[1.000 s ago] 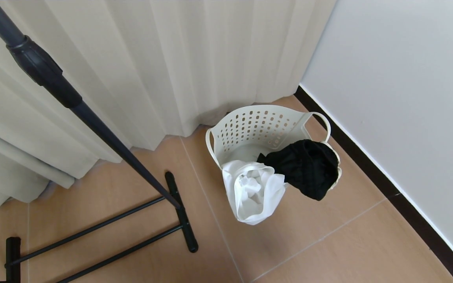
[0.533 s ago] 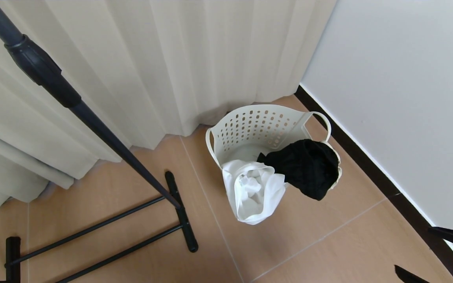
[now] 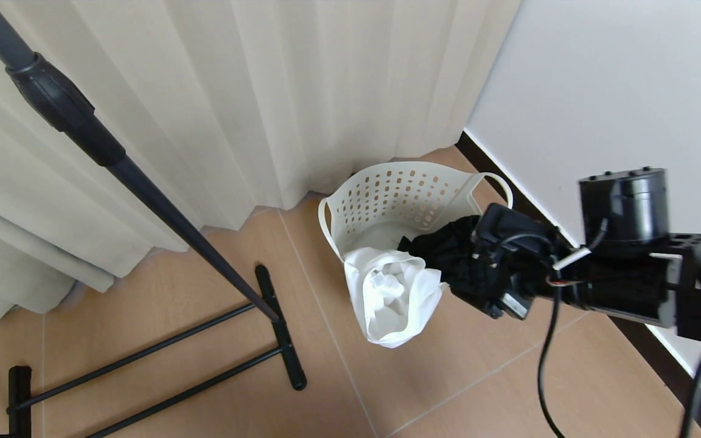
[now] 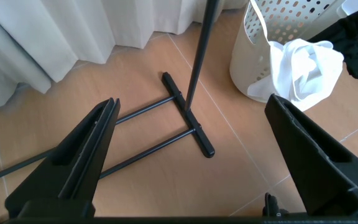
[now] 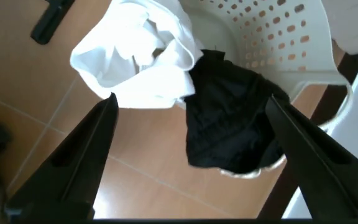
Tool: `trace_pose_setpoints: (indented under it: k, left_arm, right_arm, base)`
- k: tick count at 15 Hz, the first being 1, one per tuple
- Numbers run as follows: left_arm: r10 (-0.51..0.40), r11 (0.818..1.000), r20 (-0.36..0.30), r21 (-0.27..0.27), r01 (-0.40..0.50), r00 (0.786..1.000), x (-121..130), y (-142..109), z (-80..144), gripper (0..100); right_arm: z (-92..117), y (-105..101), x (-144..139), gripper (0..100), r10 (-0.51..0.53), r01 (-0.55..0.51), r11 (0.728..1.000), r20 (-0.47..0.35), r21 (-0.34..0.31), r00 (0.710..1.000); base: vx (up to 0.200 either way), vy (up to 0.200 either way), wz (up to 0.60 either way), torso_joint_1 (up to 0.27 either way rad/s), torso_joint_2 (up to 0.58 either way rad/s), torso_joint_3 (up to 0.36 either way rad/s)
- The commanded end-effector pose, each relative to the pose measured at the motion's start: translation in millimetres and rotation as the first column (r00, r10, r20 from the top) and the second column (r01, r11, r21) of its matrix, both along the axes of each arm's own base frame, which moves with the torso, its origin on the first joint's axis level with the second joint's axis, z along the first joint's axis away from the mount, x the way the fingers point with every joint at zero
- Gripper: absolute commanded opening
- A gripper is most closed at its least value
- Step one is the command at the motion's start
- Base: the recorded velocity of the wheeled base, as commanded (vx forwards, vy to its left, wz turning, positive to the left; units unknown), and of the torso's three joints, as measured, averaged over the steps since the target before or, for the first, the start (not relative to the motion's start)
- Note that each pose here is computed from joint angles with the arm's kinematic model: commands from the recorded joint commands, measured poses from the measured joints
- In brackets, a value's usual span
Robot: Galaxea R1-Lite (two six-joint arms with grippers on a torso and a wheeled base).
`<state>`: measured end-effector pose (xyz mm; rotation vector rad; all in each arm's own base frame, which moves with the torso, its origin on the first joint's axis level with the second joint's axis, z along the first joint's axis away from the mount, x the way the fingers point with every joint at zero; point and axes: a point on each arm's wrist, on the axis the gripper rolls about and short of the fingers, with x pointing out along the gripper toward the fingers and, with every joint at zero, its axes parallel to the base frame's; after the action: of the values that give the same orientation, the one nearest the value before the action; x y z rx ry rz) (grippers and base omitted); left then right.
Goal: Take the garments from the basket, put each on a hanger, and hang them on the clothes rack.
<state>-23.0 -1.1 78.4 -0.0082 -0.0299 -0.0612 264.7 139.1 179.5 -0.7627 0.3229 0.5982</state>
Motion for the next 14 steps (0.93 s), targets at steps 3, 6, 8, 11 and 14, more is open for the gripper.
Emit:
trace_pose_setpoints:
  k: [3,6,8,11,14]
  left_arm:
    - [0.0,1.0,-0.001,0.0,0.0,1.0,0,0,0,100]
    - [0.0,1.0,-0.001,0.0,0.0,1.0,0,0,0,100]
    - [0.0,1.0,-0.001,0.0,0.0,1.0,0,0,0,100]
    - [0.0,1.0,-0.001,0.0,0.0,1.0,0,0,0,100]
    - [0.0,1.0,-0.001,0.0,0.0,1.0,0,0,0,100]
  right_arm:
    - [-69,37,60,100,0.019,-0.024,0.997,-0.064,-0.069,0.998]
    - [-85,43,77,100,-0.018,0.017,0.998,-0.016,-0.063,1.0]
    - [-82,45,86,100,-0.044,0.045,0.997,0.008,-0.056,0.999]
    - [-87,47,90,100,-0.051,0.051,0.997,0.0,-0.05,0.999]
    - [-104,62,115,100,-0.134,0.135,0.99,0.01,-0.037,0.991]
  base:
    - [0.0,0.0,0.0,0.0,0.0,0.0]
    - [0.0,0.0,0.0,0.0,0.0,0.0]
    - [0.0,0.0,0.0,0.0,0.0,0.0]
    - [0.0,0.0,0.0,0.0,0.0,0.0]
    - [0.0,0.0,0.0,0.0,0.0,0.0]
